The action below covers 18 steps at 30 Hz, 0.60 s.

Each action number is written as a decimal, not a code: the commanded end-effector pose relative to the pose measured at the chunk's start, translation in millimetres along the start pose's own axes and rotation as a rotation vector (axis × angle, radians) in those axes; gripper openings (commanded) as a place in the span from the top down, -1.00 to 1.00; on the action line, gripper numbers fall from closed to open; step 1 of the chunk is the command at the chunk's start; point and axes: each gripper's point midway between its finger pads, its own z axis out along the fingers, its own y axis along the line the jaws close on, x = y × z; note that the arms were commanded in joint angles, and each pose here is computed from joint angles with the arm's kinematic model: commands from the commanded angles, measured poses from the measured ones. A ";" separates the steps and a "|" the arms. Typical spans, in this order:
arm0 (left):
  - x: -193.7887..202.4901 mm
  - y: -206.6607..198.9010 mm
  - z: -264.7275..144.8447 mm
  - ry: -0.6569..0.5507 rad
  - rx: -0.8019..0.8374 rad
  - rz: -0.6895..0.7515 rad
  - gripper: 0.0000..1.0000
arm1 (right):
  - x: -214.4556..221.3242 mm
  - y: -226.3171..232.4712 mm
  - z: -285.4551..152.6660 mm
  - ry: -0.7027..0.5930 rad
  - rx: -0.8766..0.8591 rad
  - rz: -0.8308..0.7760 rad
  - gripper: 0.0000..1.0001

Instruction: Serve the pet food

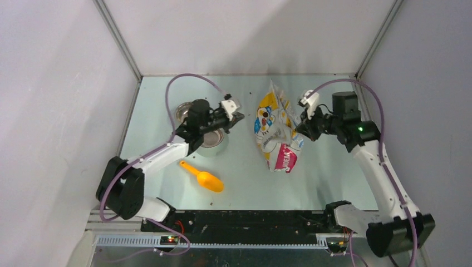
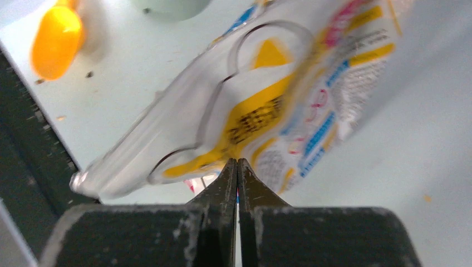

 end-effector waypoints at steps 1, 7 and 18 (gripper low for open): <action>10.6 28.0 -25.1 0.023 -0.121 -0.042 1.00 | -36.8 -28.5 -33.9 -0.148 0.233 0.003 1.00; -19.0 -5.0 -5.8 -0.038 0.045 -0.054 0.69 | -38.1 2.6 -20.4 -0.173 0.067 0.017 1.00; -48.4 -49.5 60.8 -0.063 0.172 0.035 -0.58 | -29.4 29.2 -22.8 -0.063 -0.206 -0.138 -0.39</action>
